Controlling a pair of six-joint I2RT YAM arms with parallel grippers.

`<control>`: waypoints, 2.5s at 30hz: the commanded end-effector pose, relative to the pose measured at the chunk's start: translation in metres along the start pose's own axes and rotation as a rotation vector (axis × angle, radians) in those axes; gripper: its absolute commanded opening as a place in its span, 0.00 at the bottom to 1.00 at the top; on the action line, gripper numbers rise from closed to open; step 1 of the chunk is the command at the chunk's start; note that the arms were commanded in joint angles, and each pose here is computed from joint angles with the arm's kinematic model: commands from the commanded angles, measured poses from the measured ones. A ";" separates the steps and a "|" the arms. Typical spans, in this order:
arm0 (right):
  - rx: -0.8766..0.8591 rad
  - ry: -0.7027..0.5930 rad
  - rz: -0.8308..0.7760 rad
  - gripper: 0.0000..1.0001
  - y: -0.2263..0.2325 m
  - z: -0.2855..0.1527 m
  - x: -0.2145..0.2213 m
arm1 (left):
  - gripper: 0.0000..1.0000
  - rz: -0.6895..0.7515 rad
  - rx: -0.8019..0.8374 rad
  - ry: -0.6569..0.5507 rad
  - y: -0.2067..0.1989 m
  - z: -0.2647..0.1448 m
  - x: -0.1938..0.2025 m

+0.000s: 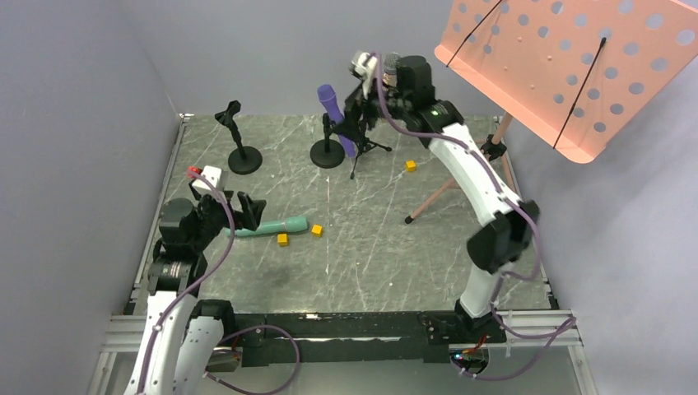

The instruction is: Attach the microphones to the stand

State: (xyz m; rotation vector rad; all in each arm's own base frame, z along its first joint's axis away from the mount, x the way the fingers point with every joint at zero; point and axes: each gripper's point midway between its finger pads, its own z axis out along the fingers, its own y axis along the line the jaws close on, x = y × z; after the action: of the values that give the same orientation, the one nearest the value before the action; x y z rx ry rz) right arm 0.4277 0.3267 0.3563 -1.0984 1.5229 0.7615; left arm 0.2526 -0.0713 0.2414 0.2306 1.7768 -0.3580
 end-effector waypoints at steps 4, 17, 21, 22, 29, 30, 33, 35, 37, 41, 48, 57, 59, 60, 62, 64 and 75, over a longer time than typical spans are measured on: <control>-0.288 0.025 0.086 1.00 0.110 -0.077 0.048 | 0.99 -0.310 0.109 -0.088 0.014 0.034 -0.058; -0.459 0.070 0.249 1.00 0.160 -0.091 0.125 | 0.97 -0.316 -0.167 0.037 0.132 0.098 -0.091; -0.501 0.085 0.284 1.00 0.165 -0.091 0.128 | 0.89 -0.262 -0.238 0.110 0.163 0.118 -0.105; -0.511 0.085 0.287 1.00 0.166 -0.091 0.128 | 0.87 -0.240 -0.246 0.139 0.169 0.122 -0.107; -0.528 0.091 0.277 1.00 0.170 -0.093 0.129 | 0.81 -0.027 -0.125 0.213 0.169 0.156 -0.116; -0.533 0.089 0.277 1.00 0.170 -0.094 0.128 | 0.81 0.000 -0.101 0.218 0.165 0.163 -0.120; -0.538 0.093 0.281 1.00 0.170 -0.093 0.130 | 0.81 0.080 -0.085 0.239 0.160 0.182 -0.125; -0.536 0.102 0.281 1.00 0.170 -0.092 0.133 | 0.79 0.128 -0.100 0.246 0.160 0.194 -0.130; -0.536 0.106 0.281 1.00 0.169 -0.092 0.133 | 0.73 0.176 -0.081 0.245 0.158 0.203 -0.132; -0.541 0.109 0.283 1.00 0.170 -0.092 0.134 | 0.60 0.231 -0.055 0.246 0.157 0.216 -0.126; -0.548 0.112 0.280 1.00 0.170 -0.092 0.135 | 0.52 0.299 -0.083 0.261 0.166 0.230 -0.120; -0.542 0.118 0.275 1.00 0.169 -0.091 0.137 | 0.49 0.314 -0.091 0.307 0.175 0.248 -0.097; -0.542 0.120 0.277 1.00 0.169 -0.091 0.138 | 0.48 0.317 -0.094 0.314 0.176 0.251 -0.093; -0.539 0.121 0.278 1.00 0.168 -0.091 0.138 | 0.48 0.318 -0.093 0.314 0.177 0.252 -0.092; -0.540 0.123 0.278 1.00 0.169 -0.091 0.139 | 0.46 0.323 -0.097 0.313 0.178 0.254 -0.092; -0.540 0.125 0.278 1.00 0.169 -0.090 0.139 | 0.40 0.327 -0.096 0.311 0.179 0.256 -0.093; -0.540 0.129 0.274 1.00 0.168 -0.091 0.141 | 0.00 0.333 -0.040 0.292 0.162 0.259 -0.101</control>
State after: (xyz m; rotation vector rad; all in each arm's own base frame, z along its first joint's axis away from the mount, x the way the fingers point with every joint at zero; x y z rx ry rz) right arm 0.2321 0.2696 0.2119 -1.3291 1.7287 1.3793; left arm 0.5652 0.0010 0.2410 0.5236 2.0600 -0.0362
